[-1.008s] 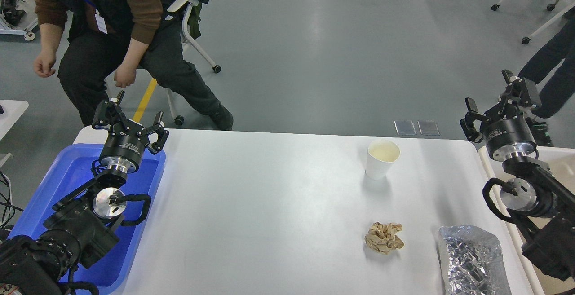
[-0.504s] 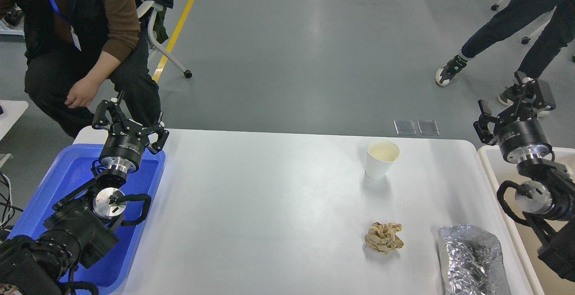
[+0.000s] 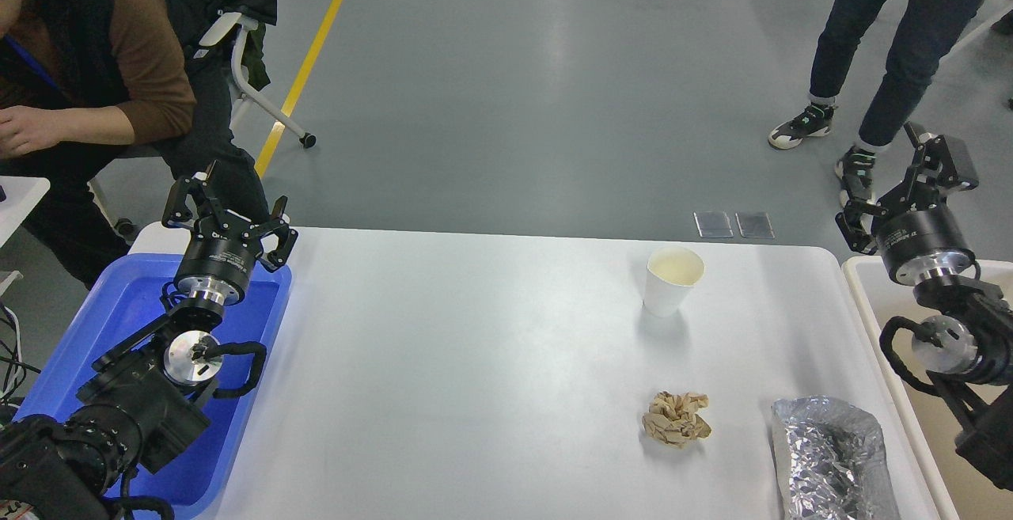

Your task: Tidy desktop

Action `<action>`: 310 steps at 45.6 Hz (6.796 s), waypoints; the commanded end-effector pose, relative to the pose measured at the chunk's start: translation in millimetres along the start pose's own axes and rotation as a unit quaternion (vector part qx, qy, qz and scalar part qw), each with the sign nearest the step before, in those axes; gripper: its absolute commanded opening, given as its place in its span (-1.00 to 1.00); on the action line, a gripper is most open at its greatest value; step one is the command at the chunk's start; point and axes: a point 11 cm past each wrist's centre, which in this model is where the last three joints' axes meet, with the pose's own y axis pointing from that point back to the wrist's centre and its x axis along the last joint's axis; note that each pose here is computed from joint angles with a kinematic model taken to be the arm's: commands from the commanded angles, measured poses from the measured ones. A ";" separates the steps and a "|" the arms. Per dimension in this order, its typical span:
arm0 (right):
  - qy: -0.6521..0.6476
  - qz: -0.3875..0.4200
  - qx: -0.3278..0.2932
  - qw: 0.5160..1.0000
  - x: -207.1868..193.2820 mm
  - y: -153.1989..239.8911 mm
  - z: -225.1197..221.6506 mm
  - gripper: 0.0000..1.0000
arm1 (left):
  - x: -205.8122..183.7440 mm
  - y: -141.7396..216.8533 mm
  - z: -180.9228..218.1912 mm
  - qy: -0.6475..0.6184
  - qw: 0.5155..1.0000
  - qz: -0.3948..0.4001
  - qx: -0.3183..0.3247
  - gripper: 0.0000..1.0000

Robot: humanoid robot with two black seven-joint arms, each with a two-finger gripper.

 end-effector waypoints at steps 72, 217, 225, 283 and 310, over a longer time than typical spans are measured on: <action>0.606 -0.373 -0.132 0.690 -76.6 -27.1 -27.4 0.98 | 0.1 0.0 0.3 0.001 1.000 0.001 -0.001 1.00; 0.635 -0.340 -0.191 0.667 -98.7 1.7 132.1 -1.00 | 0.0 0.0 0.0 0.000 1.000 0.000 0.000 1.00; 0.626 -0.334 -0.189 0.679 -101.1 -1.4 128.7 -1.00 | 0.0 0.0 0.0 0.000 1.000 0.000 0.000 1.00; 0.380 -0.175 -0.003 0.908 -58.8 -72.2 -169.0 -1.00 | 0.0 0.0 0.0 0.000 1.000 0.000 0.000 1.00; 0.369 0.135 -0.035 0.919 132.1 -36.6 -204.6 -1.00 | 0.0 0.0 0.0 0.000 1.000 0.000 0.000 1.00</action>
